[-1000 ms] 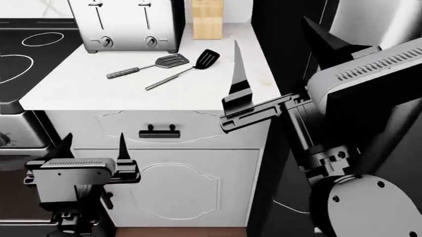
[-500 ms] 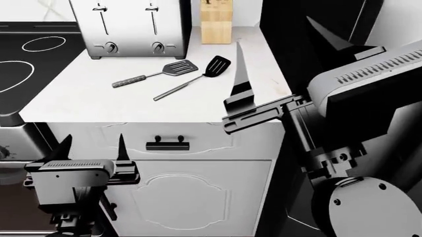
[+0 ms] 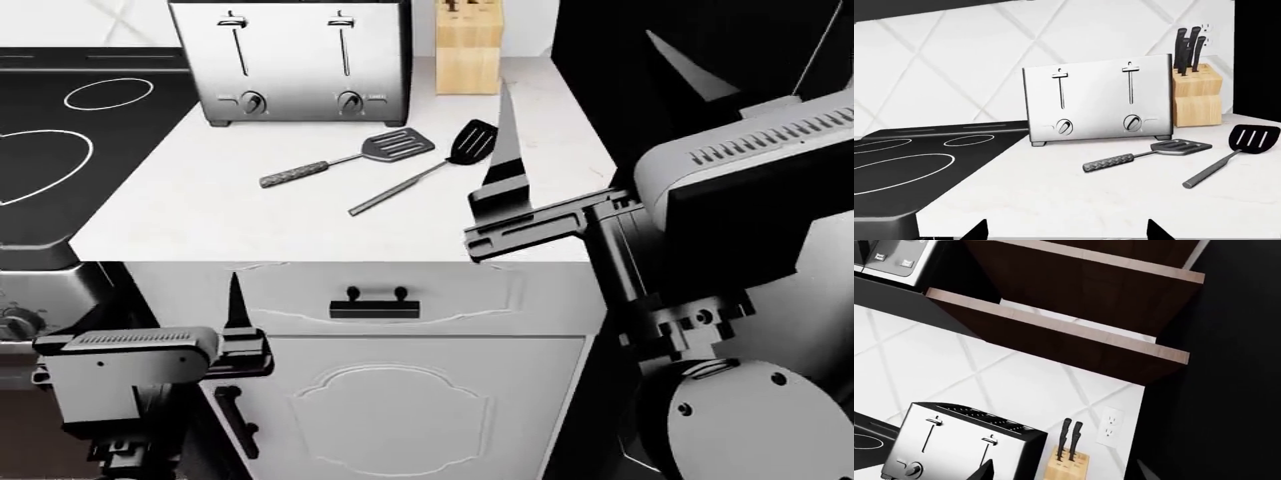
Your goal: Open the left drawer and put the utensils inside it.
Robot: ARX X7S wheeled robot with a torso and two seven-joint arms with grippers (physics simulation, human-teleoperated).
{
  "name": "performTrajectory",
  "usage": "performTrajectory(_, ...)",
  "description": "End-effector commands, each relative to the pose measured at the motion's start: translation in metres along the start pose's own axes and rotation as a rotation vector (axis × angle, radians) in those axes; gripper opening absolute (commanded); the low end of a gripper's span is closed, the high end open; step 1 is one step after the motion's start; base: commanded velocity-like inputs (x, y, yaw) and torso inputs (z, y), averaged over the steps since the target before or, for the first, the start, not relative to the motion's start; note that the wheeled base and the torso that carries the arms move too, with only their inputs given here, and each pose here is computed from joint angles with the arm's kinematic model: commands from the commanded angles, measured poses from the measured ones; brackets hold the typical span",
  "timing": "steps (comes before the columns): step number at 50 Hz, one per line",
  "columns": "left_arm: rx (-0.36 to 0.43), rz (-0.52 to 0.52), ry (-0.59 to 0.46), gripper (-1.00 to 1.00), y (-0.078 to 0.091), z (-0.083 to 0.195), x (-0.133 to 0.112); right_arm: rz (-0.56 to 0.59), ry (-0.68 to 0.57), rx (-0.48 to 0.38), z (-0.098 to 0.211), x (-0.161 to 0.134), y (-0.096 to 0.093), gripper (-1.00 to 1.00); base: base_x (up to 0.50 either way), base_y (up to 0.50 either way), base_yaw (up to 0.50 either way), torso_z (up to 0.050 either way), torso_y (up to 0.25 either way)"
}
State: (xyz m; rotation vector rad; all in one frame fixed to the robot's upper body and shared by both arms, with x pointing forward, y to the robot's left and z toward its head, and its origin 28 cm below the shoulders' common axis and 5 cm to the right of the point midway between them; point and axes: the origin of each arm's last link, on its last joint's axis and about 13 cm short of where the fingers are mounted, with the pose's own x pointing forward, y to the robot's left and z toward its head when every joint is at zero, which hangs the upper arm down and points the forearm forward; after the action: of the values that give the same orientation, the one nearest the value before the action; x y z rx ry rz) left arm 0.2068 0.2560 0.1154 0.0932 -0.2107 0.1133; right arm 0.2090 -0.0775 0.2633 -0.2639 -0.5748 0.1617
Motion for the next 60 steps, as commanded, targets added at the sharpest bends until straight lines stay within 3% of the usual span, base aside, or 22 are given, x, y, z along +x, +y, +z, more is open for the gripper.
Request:
performTrajectory(1,0.001,0.007,0.001,1.00,0.002,0.000,-0.002,-0.018,0.007,-0.012,-0.001,-0.001,0.000,1.00,0.29,0.17,0.00,0.000,0.000)
performTrajectory(16,0.037,-0.037,0.034,1.00,-0.003,-0.010,-0.008,-0.060,0.026,-0.011,-0.002,-0.001,-0.002,1.00,0.01,0.00,0.00,0.000,0.001)
performTrajectory(19,0.142,-0.047,0.043,1.00,-0.005,-0.013,-0.010,-0.072,0.041,-0.002,-0.003,0.000,-0.002,1.00,0.00,0.00,0.00,0.000,0.000)
performTrajectory(26,0.469,-0.063,0.025,1.00,-0.015,-0.026,-0.014,-0.135,0.074,-0.015,-0.004,0.002,-0.005,1.00,0.00,0.00,0.00,0.000,0.000)
performTrajectory(41,0.871,-0.181,0.058,1.00,-0.036,-0.053,-0.021,-0.145,0.100,0.006,-0.003,0.003,-0.006,1.00,0.00,0.00,0.00,0.000,0.000)
performTrajectory(47,1.024,-0.180,0.058,1.00,-0.043,-0.058,-0.019,-0.132,0.115,0.009,-0.006,0.003,-0.006,1.00,0.00,0.00,0.00,0.000,0.000)
performTrajectory(50,1.150,-0.167,0.031,1.00,-0.048,-0.059,-0.014,-0.126,0.116,0.007,-0.006,0.002,-0.005,1.00,0.00,0.00,0.00,0.000,0.000)
performTrajectory(60,1.324,-0.251,0.035,1.00,-0.062,-0.063,-0.006,-0.125,0.114,-0.002,-0.006,0.001,-0.006,1.00,0.00,0.00,0.00,0.000,0.000)
